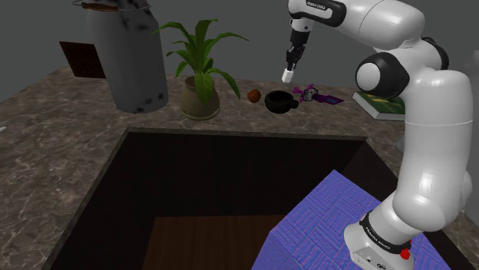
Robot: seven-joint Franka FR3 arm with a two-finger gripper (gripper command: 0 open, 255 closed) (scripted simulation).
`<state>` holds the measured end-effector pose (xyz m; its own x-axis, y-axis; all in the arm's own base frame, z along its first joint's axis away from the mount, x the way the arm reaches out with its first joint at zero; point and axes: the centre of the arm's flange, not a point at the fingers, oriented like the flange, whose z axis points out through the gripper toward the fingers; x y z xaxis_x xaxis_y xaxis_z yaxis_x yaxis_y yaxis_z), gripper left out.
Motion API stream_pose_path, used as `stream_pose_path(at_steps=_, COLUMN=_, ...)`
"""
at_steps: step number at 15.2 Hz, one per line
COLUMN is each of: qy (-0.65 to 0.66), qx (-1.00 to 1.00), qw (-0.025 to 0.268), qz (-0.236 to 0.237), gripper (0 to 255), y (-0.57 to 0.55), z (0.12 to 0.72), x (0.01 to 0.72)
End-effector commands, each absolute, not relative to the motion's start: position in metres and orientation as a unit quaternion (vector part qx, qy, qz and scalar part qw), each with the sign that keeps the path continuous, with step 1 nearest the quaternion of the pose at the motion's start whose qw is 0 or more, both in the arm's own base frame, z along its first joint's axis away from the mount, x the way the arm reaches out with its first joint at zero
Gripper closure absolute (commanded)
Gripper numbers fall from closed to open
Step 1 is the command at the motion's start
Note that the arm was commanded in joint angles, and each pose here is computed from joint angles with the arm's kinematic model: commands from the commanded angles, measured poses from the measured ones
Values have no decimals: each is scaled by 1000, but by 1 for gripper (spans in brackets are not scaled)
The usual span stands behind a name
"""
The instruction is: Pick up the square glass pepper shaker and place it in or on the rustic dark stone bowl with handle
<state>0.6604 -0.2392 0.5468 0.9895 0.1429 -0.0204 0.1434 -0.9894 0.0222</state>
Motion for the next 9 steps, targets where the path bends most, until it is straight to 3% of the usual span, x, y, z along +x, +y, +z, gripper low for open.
stream_pose_path(at_steps=1, qy=72, qx=997, qw=12, qz=-9, gripper=255, y=-239, z=535, x=661)
stream_pose_path(at_steps=9, qy=72, qx=997, qw=12, qz=-9, gripper=255, y=-239, z=493, x=661)
